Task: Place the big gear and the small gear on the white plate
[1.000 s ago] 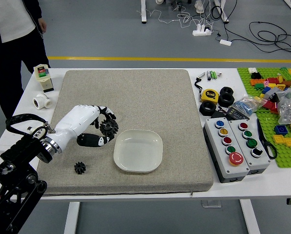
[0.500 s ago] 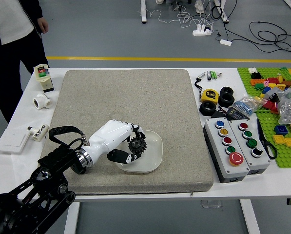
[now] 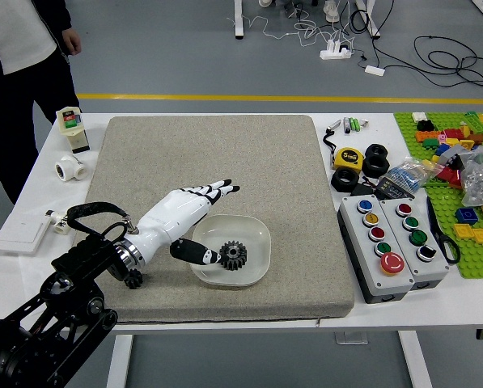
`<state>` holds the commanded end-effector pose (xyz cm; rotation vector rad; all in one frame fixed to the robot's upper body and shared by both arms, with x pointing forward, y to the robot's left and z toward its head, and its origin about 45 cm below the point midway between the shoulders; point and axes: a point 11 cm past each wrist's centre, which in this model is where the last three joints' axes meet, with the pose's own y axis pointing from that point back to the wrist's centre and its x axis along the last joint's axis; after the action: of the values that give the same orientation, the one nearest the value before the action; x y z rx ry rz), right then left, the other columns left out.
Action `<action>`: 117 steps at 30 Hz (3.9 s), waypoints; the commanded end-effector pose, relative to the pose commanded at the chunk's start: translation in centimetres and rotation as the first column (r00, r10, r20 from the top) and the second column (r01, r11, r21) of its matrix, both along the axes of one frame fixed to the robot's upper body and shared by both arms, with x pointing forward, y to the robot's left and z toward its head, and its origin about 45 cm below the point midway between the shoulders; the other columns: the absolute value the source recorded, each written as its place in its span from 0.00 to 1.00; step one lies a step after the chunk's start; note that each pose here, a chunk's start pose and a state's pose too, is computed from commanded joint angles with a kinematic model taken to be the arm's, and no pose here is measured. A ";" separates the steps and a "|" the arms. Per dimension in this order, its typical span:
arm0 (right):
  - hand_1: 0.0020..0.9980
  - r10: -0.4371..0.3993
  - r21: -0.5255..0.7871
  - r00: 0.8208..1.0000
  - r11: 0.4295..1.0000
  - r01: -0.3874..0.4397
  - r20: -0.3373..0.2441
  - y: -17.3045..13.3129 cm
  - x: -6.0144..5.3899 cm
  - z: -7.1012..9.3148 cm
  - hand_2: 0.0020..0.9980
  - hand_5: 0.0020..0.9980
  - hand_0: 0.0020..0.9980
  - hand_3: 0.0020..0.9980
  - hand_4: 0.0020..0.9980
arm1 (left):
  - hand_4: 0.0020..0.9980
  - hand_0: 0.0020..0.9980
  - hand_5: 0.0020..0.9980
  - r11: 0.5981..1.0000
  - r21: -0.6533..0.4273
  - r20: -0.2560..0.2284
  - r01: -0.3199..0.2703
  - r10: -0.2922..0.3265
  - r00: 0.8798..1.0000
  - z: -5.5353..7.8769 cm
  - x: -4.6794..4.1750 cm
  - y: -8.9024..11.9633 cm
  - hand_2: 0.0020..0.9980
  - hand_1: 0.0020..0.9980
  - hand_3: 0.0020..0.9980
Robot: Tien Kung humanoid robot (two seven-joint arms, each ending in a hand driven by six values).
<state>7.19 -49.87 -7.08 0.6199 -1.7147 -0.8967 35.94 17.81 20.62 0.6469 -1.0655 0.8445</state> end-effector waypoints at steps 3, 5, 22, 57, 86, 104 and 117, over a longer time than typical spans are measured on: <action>0.61 -0.001 0.000 1.000 1.000 0.001 -0.002 0.0 -0.1 0.0 0.70 0.71 0.60 0.56 0.76 | 1.00 0.74 0.30 1.000 0.001 -0.009 -0.019 0.019 1.000 1.0 0.21 1.5 1.00 0.86 0.95; 0.61 0.000 0.001 1.000 1.000 0.000 -0.004 0.0 -0.2 -0.1 0.70 0.71 0.60 0.56 0.76 | 1.00 0.69 0.29 1.000 0.008 -0.029 -0.026 0.026 0.999 1.4 0.14 2.6 0.91 0.79 0.87; 0.61 0.001 0.002 1.000 1.000 -0.001 -0.018 0.1 -0.8 -0.2 0.70 0.71 0.60 0.56 0.76 | 0.94 0.54 0.15 0.996 0.090 -0.223 -0.007 0.027 0.974 0.7 -5.05 7.7 0.61 0.61 0.69; 0.61 -0.001 0.004 1.000 1.000 0.002 -0.012 0.1 -0.5 -0.1 0.70 0.71 0.60 0.56 0.76 | 0.65 0.34 0.01 0.987 0.148 -0.370 -0.060 0.111 0.923 -2.8 -4.72 9.8 0.50 0.45 0.56; 0.61 0.000 0.004 1.000 1.000 0.000 -0.011 0.1 -0.4 -0.1 0.70 0.71 0.60 0.56 0.76 | 0.55 0.24 0.00 0.985 0.139 -0.300 -0.103 0.141 0.943 -1.8 -3.57 9.7 0.37 0.28 0.48; 0.61 -0.002 0.004 1.000 1.000 0.002 -0.009 0.2 -0.3 -0.1 0.70 0.72 0.60 0.56 0.76 | 0.58 0.25 0.00 0.997 -0.012 0.080 -0.079 0.080 0.994 2.9 -0.60 3.3 0.37 0.30 0.49; 0.61 0.004 0.005 1.000 1.000 -0.004 -0.017 0.3 -0.5 -0.2 0.70 0.71 0.60 0.56 0.76 | 0.58 0.27 0.00 0.999 -0.052 0.167 -0.001 0.010 0.986 -0.7 -0.69 -2.4 0.40 0.33 0.51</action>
<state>6.69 -49.59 -7.30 0.6167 -1.6961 -0.9014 35.24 15.40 19.89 0.5427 -1.1896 0.9408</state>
